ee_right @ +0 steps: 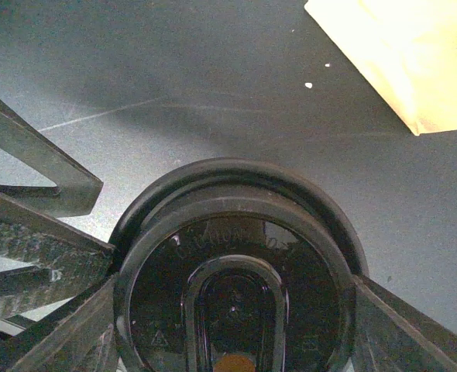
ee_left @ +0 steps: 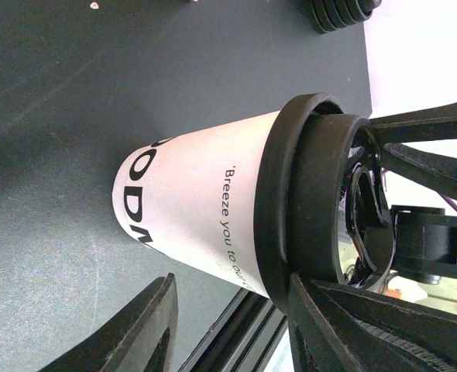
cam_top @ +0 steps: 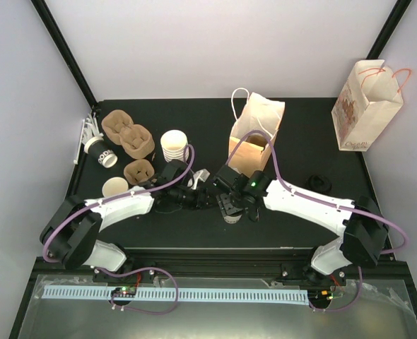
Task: Pack the takeout coffee
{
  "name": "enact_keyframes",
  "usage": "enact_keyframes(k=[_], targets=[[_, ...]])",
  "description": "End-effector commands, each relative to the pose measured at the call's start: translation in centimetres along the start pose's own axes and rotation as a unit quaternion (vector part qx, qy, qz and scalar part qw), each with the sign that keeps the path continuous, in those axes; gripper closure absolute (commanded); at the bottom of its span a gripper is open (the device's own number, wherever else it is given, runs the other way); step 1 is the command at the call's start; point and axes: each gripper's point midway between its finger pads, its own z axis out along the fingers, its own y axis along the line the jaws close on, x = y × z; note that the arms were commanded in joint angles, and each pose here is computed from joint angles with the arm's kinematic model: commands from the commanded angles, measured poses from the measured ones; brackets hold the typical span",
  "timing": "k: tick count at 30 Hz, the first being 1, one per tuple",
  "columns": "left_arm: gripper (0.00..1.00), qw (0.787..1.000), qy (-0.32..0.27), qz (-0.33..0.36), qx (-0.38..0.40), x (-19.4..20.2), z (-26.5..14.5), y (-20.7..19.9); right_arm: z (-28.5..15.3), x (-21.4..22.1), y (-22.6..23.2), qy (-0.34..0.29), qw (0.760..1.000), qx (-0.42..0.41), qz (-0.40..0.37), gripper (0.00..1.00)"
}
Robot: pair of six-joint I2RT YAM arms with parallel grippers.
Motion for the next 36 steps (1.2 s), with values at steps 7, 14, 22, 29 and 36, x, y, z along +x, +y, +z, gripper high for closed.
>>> enact_keyframes(k=[7, 14, 22, 29, 36], targets=[[0.61, 0.998, 0.017, -0.032, -0.043, 2.6, 1.2, 3.1, 2.0, 3.7, -0.2, 0.059, 0.998, 0.016, 0.002, 0.32], [0.47, 0.995, -0.071, 0.055, -0.039, -0.9, -4.1, -2.6, -0.9, 0.8, -0.6, 0.008, 0.999, 0.031, -0.004, 0.31], [0.37, 0.962, -0.222, 0.139, -0.072, -2.9, -11.6, -5.4, -4.2, -0.7, -0.8, -0.06, 0.998, -0.004, 0.008, 0.32], [0.19, 0.922, -0.318, 0.19, -0.113, -3.6, -16.8, -6.3, -8.3, -2.1, -2.0, -0.148, 0.989, -0.022, 0.009, 0.34], [0.01, 0.905, -0.342, 0.217, -0.128, -4.3, -19.1, -7.6, -8.7, -1.4, -1.9, -0.163, 0.985, -0.045, -0.022, 0.34]])
